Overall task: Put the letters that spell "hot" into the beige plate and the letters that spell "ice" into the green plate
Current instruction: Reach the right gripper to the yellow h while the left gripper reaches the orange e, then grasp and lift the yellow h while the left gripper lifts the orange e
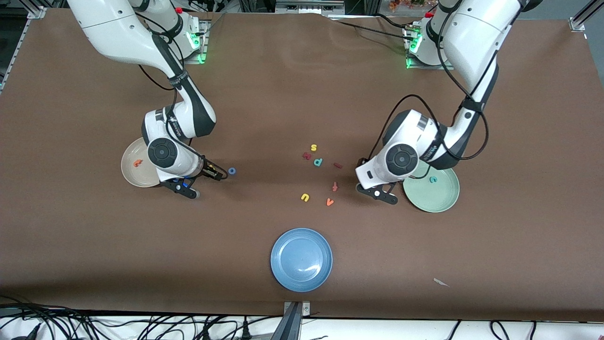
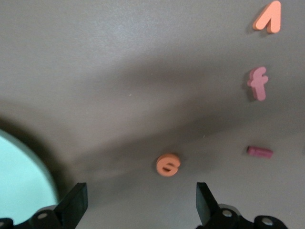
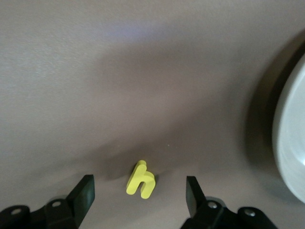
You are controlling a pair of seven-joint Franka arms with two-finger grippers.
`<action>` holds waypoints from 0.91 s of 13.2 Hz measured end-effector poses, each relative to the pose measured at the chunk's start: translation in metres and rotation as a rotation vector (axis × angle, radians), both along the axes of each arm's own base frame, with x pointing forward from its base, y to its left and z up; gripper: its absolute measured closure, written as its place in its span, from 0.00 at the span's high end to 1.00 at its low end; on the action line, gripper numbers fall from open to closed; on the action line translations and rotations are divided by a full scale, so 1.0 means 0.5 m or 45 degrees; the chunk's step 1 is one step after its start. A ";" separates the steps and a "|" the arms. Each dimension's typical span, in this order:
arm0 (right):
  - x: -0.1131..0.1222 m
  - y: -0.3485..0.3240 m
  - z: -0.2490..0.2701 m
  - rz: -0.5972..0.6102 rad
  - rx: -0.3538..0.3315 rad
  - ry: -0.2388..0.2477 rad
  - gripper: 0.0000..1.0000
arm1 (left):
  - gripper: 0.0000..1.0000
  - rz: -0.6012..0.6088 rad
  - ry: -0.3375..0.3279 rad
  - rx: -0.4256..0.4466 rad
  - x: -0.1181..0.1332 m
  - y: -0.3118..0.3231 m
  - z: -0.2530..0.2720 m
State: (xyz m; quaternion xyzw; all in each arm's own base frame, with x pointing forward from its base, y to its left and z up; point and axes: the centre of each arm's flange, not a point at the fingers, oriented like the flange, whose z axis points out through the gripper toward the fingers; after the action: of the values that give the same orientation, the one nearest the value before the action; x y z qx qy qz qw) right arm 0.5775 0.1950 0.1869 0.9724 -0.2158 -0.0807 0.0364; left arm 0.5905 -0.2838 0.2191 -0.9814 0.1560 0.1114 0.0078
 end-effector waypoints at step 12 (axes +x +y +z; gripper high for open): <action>-0.019 -0.009 -0.025 -0.057 0.014 -0.068 0.69 | 0.38 0.054 -0.062 -0.038 -0.062 -0.006 -0.096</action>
State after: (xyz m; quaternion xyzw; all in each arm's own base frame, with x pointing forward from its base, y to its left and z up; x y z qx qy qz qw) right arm 0.5679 0.1906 0.1742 0.9693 -0.2380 -0.0568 0.0234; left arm 0.5595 -0.2869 0.1709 -0.9869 0.1365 0.0853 -0.0055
